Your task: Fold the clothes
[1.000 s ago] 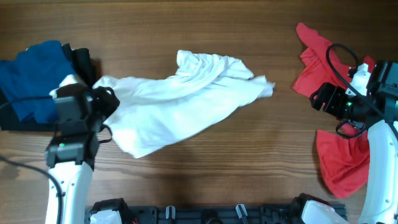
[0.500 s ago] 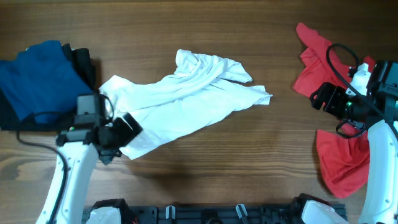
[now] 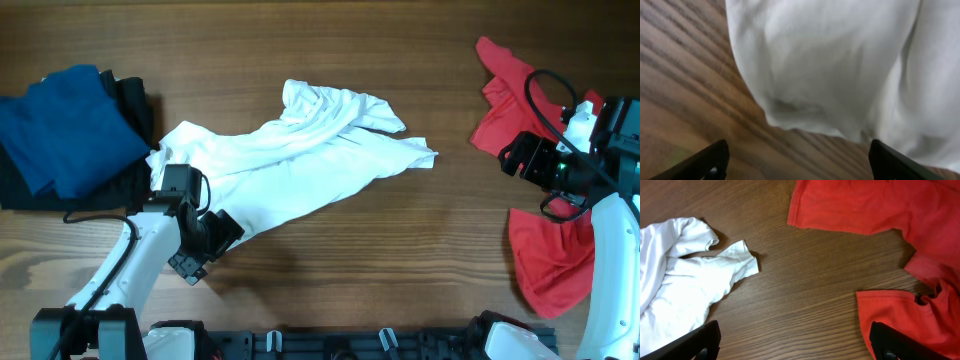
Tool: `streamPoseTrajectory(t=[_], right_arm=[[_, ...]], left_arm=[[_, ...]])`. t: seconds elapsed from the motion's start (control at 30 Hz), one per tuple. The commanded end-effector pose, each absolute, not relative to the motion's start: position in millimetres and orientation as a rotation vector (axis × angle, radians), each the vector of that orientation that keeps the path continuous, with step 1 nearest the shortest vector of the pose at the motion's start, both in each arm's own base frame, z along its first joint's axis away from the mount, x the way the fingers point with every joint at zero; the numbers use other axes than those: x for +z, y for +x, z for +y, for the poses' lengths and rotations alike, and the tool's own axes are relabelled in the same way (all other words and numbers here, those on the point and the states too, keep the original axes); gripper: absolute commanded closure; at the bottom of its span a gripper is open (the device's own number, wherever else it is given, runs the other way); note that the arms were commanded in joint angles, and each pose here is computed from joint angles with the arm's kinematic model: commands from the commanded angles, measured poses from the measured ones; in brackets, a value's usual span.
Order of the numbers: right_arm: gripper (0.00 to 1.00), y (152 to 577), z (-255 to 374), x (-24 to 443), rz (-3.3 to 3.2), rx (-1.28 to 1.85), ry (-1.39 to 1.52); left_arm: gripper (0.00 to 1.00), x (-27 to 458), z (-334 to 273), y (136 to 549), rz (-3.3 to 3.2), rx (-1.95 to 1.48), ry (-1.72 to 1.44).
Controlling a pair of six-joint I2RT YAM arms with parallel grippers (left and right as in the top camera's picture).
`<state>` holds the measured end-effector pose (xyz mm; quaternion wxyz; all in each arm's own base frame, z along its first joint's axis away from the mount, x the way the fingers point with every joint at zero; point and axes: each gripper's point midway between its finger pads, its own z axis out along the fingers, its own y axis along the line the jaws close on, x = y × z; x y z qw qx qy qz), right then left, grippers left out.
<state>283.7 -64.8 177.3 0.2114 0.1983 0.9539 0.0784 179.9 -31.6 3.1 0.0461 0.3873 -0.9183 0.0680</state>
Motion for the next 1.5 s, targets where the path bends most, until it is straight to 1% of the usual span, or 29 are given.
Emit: streamPoseTrajectory(t=[0.0, 0.03, 0.1, 0.27, 0.33, 0.4, 0.43, 0.47, 0.5, 0.53, 0.63, 0.73, 0.93, 1.03, 1.1, 1.3, 1.47], right_arm=[[0.04, 284, -65, 182, 2.632, 0.203, 0.550], [0.04, 284, -65, 182, 2.632, 0.203, 0.550], [0.04, 284, -65, 182, 2.632, 0.203, 0.550], [0.04, 283, -65, 182, 2.636, 0.204, 0.552], [0.04, 283, -65, 182, 2.636, 0.204, 0.551], [0.04, 283, -65, 182, 2.637, 0.204, 0.551], [0.04, 283, -65, 182, 2.636, 0.204, 0.551], [0.04, 283, -65, 182, 2.636, 0.204, 0.551], [0.04, 283, -65, 182, 2.636, 0.204, 0.551], [0.03, 283, -65, 182, 2.636, 0.204, 0.551], [0.04, 283, -65, 182, 2.635, 0.204, 0.551], [0.03, 283, -65, 182, 2.636, 0.205, 0.551], [0.07, 288, -51, 178, 2.656, 0.309, 0.481], [0.07, 292, -38, 170, 2.695, 0.351, 0.417], [0.07, 295, -23, 162, 2.735, 0.377, 0.347], [0.06, 299, 31, 131, 2.881, 0.443, 0.116], [0.05, 290, 76, 97, 3.020, 0.474, -0.107]], left_arm=[[0.13, -7, -28, 178, -2.813, 0.180, 1.214], [0.14, -9, -28, 182, -2.835, 0.192, 1.207], [0.20, -12, -26, 189, -2.873, 0.198, 1.218], [0.21, -13, -20, 204, -2.944, 0.193, 1.246], [0.27, -13, -20, 209, -2.961, 0.208, 1.251], [0.40, -13, -20, 210, -2.961, 0.211, 1.251], [0.48, -13, -21, 208, -2.956, 0.211, 1.248], [0.60, -13, -21, 206, -2.949, 0.205, 1.246], [0.76, -13, -21, 205, -2.943, 0.200, 1.244], [0.96, -13, -21, 202, -2.934, 0.192, 1.241], [0.96, -12, -24, 191, -2.896, 0.188, 1.213], [0.96, 3, -29, 189, -2.913, 0.228, 1.107], [0.96, 83, -17, 203, -3.050, 0.209, 0.972], [0.96, 125, 6, 212, -3.170, 0.066, 1.021], [0.96, 143, 18, 216, -3.234, 0.005, 1.067], [0.96, 151, 22, 216, -3.267, 0.011, 1.105], [0.95, 150, 22, 216, -3.264, 0.009, 1.103]])
